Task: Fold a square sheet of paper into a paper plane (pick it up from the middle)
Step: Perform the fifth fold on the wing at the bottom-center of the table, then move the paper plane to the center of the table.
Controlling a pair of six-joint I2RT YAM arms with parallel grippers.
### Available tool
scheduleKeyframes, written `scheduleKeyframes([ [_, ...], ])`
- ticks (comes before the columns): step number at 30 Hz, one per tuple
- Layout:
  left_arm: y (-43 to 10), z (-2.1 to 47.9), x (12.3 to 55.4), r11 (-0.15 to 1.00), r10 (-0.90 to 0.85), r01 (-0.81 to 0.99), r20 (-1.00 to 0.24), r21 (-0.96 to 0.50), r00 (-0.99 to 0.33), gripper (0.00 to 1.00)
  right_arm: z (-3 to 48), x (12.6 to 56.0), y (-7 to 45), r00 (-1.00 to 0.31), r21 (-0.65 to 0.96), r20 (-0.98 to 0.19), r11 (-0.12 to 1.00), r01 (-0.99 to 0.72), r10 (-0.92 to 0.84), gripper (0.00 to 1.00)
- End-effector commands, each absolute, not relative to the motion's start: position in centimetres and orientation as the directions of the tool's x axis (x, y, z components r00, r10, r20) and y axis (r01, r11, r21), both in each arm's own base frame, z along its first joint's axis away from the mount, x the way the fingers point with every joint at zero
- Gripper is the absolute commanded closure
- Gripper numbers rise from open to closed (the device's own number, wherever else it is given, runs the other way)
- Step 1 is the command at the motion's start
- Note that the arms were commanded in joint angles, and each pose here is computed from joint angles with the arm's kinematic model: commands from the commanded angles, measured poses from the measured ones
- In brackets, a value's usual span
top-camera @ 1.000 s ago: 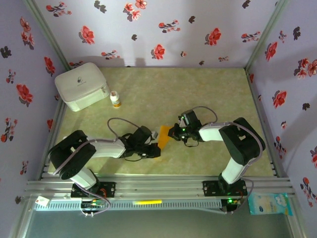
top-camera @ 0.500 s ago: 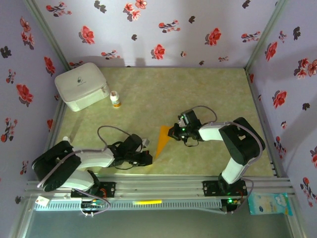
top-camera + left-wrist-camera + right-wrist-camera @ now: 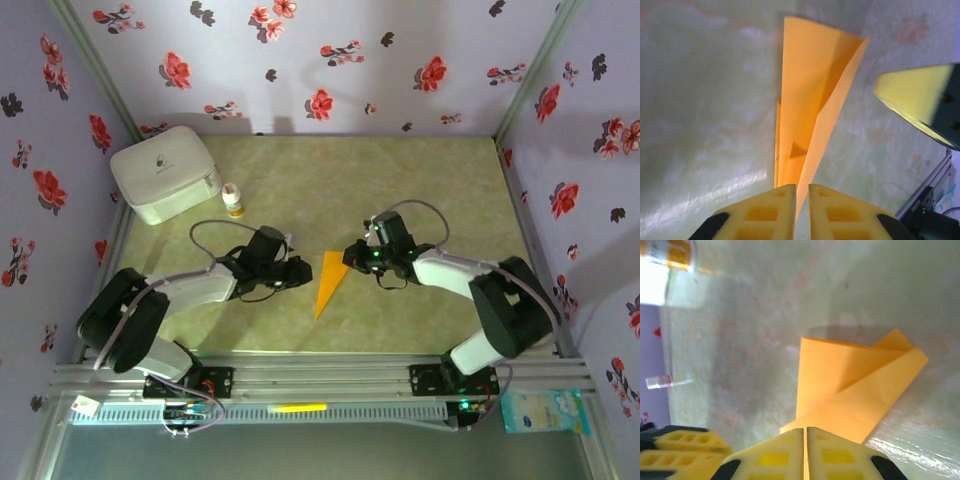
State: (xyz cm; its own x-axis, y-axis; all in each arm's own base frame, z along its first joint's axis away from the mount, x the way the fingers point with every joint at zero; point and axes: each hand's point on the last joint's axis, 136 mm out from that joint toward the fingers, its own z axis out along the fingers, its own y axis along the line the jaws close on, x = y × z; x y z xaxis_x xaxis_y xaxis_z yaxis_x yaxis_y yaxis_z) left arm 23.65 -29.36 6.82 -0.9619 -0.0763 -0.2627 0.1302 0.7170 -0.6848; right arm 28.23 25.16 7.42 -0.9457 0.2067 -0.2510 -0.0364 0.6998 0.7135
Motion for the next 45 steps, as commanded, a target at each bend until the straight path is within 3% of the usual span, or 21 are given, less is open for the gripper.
scheduleKeyframes([
  [1, -29.5, 5.0, 23.3, 0.744, -0.019, 0.135, -0.223, -0.654, -0.975, 0.84, 6.1, 27.3, 22.6, -0.934, 0.661, -0.258, 0.751, 0.016, 0.246, 0.89],
  [30, -33.6, 2.8, 22.1, 0.687, 0.104, 0.184, -0.155, -0.703, -0.982, 0.71, 3.1, 25.6, 22.7, -0.947, 0.7, -0.148, 0.706, 0.103, 0.285, 0.86],
  [45, -35.1, 3.4, 21.7, 0.62, 0.126, 0.201, -0.157, -0.758, -0.98, 0.77, 2.3, 25.5, 23.8, -0.956, 0.724, -0.116, 0.682, 0.105, 0.27, 0.86],
])
